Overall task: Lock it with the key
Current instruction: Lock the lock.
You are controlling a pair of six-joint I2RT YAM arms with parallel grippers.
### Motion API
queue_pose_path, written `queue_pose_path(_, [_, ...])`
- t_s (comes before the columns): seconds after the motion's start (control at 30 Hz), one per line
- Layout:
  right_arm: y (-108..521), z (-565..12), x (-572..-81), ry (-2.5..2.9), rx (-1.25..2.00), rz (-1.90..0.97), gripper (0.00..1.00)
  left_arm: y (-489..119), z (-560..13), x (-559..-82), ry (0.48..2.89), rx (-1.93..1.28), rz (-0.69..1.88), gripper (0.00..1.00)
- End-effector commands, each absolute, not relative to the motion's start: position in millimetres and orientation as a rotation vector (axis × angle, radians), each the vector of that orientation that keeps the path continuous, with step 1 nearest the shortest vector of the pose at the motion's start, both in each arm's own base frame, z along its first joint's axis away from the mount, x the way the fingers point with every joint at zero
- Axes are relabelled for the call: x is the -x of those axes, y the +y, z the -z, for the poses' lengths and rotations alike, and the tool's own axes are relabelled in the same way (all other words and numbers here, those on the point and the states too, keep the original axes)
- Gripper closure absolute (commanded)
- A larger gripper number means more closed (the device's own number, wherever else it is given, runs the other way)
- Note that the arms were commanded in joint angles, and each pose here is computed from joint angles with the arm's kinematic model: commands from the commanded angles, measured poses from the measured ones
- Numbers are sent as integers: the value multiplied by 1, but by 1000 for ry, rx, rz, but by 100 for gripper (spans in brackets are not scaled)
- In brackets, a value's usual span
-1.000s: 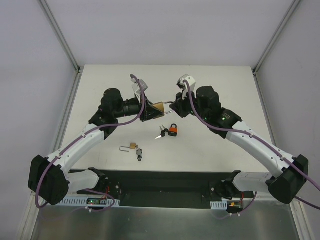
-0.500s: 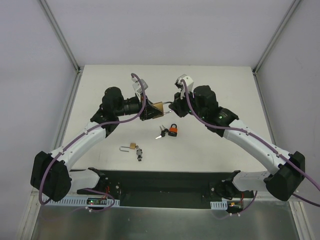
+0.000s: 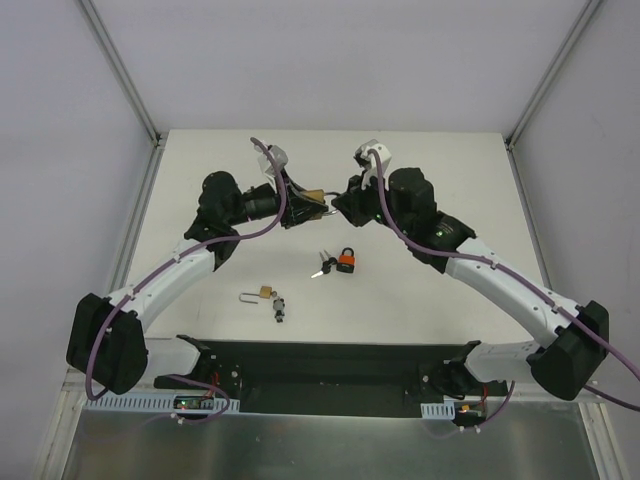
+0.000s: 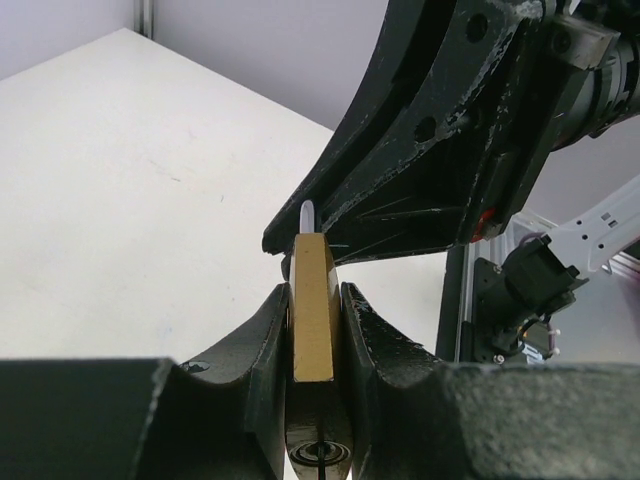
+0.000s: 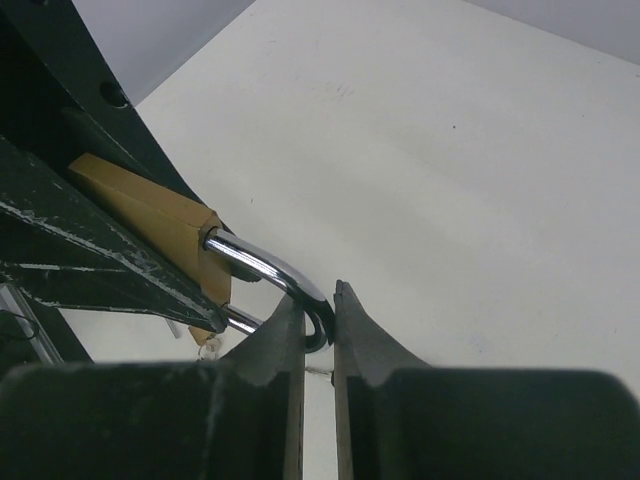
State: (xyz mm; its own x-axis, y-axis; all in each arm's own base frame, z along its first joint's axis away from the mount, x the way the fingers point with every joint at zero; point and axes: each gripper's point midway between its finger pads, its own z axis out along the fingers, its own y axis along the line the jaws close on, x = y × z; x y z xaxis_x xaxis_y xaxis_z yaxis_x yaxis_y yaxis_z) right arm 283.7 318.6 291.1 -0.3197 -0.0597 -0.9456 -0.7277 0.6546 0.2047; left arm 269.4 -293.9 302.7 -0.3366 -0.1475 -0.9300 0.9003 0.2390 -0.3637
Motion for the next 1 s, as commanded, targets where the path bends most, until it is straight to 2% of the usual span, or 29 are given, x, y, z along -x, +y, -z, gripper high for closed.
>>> queue_pose_path(0.0, [403,-408,-76,1199,1194,-1662,99,-329,-360,-234,1139,-929,1368,100])
queue_pose_path(0.23, [396,-402,-100,1298,1118,-1552,98,-326,-353,-235,1174,-934,1323,100])
queue_pose_path(0.27, [394,-399,-107,1322,1095,-1529,90,-324,-344,-237,1226,-924,1314,100])
queue_pose_path(0.37, [378,-393,-131,1379,1009,-1462,77,-316,-334,-244,1282,-896,1253,100])
queue_pose_path(0.4, [370,-393,-142,1395,964,-1426,66,-314,-333,-245,1293,-885,1240,100])
queue_pose_path(0.47, [362,-382,-154,1439,928,-1389,59,-306,-330,-250,1310,-854,1206,100])
queue_pose_path(0.57, [345,-370,-173,1494,861,-1320,40,-298,-326,-255,1339,-812,1175,100])
queue_pose_path(0.67, [324,-361,-196,1541,783,-1238,26,-292,-325,-257,1347,-790,1157,100])
queue_pose_path(0.9, [292,-357,-219,1562,693,-1156,2,-289,-328,-251,1334,-790,1175,100])
queue_pose_path(0.93, [289,-357,-221,1560,692,-1153,0,-289,-330,-250,1329,-798,1180,100])
queue_pose_path(0.97, [287,-359,-223,1556,687,-1151,3,-290,-330,-249,1327,-804,1186,100])
